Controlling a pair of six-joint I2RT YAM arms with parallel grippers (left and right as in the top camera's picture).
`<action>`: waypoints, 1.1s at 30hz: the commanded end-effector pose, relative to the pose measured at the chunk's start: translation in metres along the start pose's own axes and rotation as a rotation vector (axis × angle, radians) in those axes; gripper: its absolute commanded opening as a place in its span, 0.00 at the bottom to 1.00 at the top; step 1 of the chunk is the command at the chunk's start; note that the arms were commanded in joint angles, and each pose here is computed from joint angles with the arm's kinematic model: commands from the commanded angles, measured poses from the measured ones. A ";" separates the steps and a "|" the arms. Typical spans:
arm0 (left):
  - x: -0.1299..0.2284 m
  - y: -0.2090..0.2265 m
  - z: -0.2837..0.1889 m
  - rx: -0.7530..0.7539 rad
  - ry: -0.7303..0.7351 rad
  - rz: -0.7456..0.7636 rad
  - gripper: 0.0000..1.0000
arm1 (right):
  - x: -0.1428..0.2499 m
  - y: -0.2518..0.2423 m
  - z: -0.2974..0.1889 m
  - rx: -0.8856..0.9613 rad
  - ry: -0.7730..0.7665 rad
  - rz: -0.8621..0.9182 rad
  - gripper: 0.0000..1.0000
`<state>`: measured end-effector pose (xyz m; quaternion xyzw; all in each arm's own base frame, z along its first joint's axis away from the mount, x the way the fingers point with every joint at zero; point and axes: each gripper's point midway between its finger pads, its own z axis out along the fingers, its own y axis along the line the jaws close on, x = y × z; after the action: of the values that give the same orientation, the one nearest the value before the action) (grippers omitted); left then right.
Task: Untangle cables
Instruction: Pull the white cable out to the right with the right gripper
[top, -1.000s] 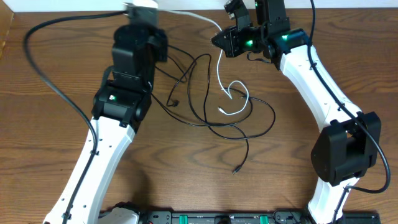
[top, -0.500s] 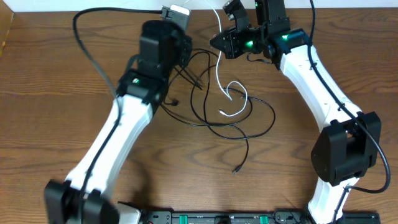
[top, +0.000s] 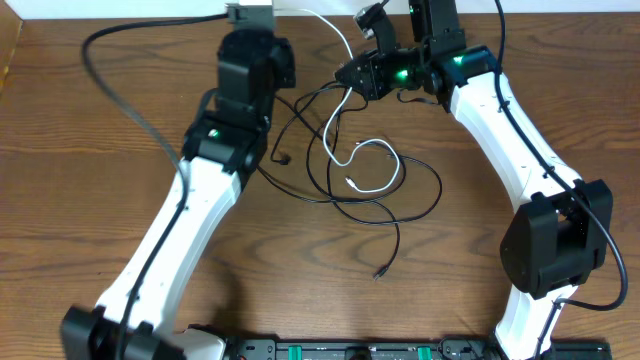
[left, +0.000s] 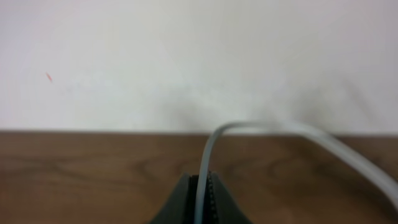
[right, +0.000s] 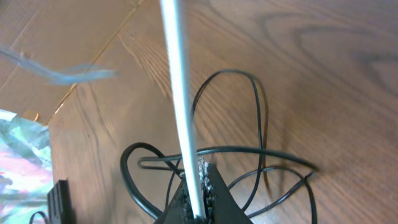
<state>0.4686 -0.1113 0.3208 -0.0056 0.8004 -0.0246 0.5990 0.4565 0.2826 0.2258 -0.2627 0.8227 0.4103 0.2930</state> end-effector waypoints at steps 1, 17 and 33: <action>-0.035 0.002 -0.024 0.020 -0.085 -0.001 0.07 | -0.033 0.012 -0.038 0.014 -0.102 -0.066 0.01; 0.003 -0.028 -0.041 0.224 0.091 0.035 0.71 | -0.090 0.090 -0.229 0.364 -0.434 -0.189 0.01; 0.043 -0.023 -0.047 0.212 0.255 0.063 0.96 | -0.048 -0.022 -0.336 0.989 -0.442 0.095 0.01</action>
<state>0.4117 -0.1344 0.2858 0.0834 0.8665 -0.0888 0.4840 0.4061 0.0405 0.4185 -0.0294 0.8417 0.1215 0.5252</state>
